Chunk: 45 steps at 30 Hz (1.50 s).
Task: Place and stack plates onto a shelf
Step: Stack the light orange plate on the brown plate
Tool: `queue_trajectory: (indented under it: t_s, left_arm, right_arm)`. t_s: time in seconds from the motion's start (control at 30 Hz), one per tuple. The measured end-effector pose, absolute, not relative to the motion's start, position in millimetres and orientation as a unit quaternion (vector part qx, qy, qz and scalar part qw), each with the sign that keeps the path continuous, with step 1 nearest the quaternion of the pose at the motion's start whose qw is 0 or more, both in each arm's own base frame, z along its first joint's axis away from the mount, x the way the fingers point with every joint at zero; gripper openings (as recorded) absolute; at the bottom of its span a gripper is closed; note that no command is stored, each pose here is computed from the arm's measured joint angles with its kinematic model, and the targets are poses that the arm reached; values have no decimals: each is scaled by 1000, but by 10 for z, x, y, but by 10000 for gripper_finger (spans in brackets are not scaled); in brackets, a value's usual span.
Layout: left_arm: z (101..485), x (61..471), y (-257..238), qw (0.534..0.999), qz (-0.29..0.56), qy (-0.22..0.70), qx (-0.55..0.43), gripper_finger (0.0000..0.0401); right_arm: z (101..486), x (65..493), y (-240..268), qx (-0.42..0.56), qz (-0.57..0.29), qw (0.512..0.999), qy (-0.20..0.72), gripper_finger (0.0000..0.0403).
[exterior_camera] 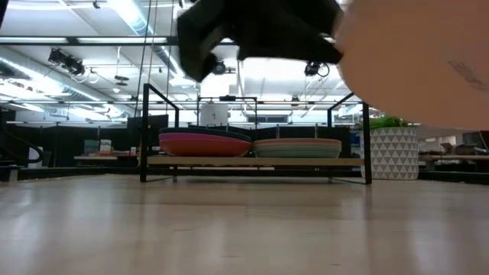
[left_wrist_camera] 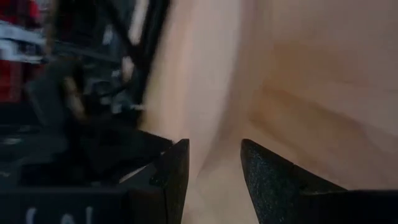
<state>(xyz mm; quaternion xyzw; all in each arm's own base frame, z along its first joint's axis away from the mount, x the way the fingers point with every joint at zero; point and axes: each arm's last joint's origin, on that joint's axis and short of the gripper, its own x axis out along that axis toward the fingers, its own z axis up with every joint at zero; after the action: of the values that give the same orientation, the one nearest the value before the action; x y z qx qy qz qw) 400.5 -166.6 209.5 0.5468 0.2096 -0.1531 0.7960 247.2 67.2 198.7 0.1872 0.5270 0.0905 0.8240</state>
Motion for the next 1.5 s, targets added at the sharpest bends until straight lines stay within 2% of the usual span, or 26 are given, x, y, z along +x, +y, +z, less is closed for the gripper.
queue_trajectory:
  t_s: [0.17,0.63,0.77,0.97,1.1,1.27,1.5]
  left_arm:
    - [2120,4007,-1638,791,-103,225,560,153]
    - [2128,4011,-1705,804,-202,172,532,150]
    - [2129,4010,-1707,806,-205,171,529,124]
    - [2125,4014,-1691,812,-204,177,518,55]
    - [2109,4004,-1690,820,-213,186,498,52]
    - [2062,3974,-1678,818,-222,215,486,61]
    - [1983,3872,-1624,795,-166,307,495,57]
  right_arm:
    - [2003,2486,678,191,87,828,519,16]
    - [2028,2535,651,203,88,838,498,16]
    - [2032,2543,651,195,92,843,493,20]
    - [2033,2546,649,193,91,845,491,46]
    - [2047,2548,639,187,77,852,483,59]
    - [2251,2481,597,196,61,865,457,63]
    - [2692,2214,610,172,19,910,377,64]
